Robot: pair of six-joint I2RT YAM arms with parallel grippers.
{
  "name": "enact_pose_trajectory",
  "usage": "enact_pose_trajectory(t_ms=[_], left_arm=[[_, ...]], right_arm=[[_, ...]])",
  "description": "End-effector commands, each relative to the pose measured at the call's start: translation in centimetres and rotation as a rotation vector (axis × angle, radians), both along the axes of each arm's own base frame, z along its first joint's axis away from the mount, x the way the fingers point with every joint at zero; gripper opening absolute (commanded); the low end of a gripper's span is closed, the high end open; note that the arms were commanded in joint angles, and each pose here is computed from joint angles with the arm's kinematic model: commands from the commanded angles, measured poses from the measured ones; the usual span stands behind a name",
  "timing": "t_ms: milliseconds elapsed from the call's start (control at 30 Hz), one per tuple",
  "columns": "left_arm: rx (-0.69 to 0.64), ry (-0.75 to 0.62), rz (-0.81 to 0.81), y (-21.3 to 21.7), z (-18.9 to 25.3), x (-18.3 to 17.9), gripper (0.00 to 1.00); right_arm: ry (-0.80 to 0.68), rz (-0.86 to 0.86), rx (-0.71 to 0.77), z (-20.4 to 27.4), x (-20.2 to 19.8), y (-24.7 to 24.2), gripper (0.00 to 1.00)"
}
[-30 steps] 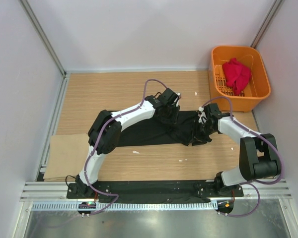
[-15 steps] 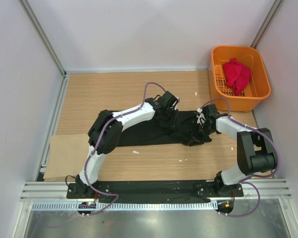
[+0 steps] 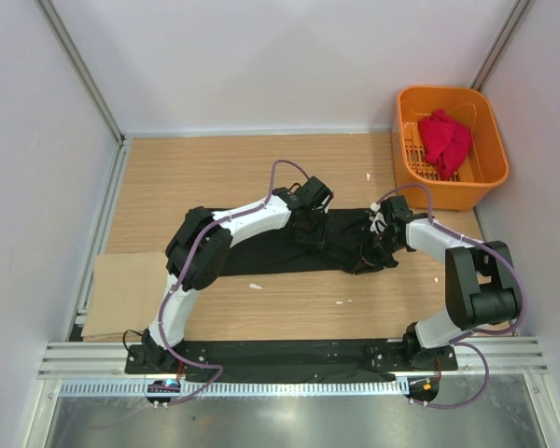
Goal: Fold and stack the t-shirts
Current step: Fold the tshirt
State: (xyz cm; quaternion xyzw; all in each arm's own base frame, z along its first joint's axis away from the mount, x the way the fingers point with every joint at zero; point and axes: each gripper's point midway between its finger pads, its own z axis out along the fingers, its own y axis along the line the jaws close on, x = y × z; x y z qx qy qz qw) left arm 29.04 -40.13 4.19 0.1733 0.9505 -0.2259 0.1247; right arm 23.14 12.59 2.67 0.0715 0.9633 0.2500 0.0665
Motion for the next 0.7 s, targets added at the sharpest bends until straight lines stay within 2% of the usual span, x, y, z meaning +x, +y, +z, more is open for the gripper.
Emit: enact_pose_trajectory(t_ms=[0, 33, 100, 133, 233, 400, 667], left_arm=[[-0.019, -0.026, -0.020, -0.1, 1.4, -0.1, 0.32], [-0.019, -0.024, -0.020, -0.1, 1.4, -0.2, 0.30], [-0.018, -0.022, -0.021, -0.1, 1.4, -0.2, 0.20], [-0.018, -0.022, -0.021, 0.0, 1.5, -0.3, 0.13], [-0.018, -0.023, -0.014, 0.1, 1.8, -0.2, 0.07], [-0.018, -0.027, 0.029, 0.2, 2.5, 0.6, 0.02], [-0.036, -0.018, 0.123, 1.1, 3.2, 3.7, 0.02]], right_arm=[[-0.041, 0.003, 0.012, 0.8, 1.5, 0.2, 0.29], [-0.042, 0.005, 0.016, 0.9, 1.5, 0.3, 0.26], [-0.053, 0.004, 0.018, 1.2, 1.9, 0.4, 0.19], [-0.051, 0.003, 0.014, 1.4, 1.9, 0.3, 0.12], [-0.078, 0.002, 0.000, 3.1, 2.5, 0.1, 0.04], [-0.154, -0.001, -0.008, 6.0, 4.7, 0.2, 0.01], [-0.162, 0.017, -0.054, 5.7, 7.4, -0.2, 0.01]])
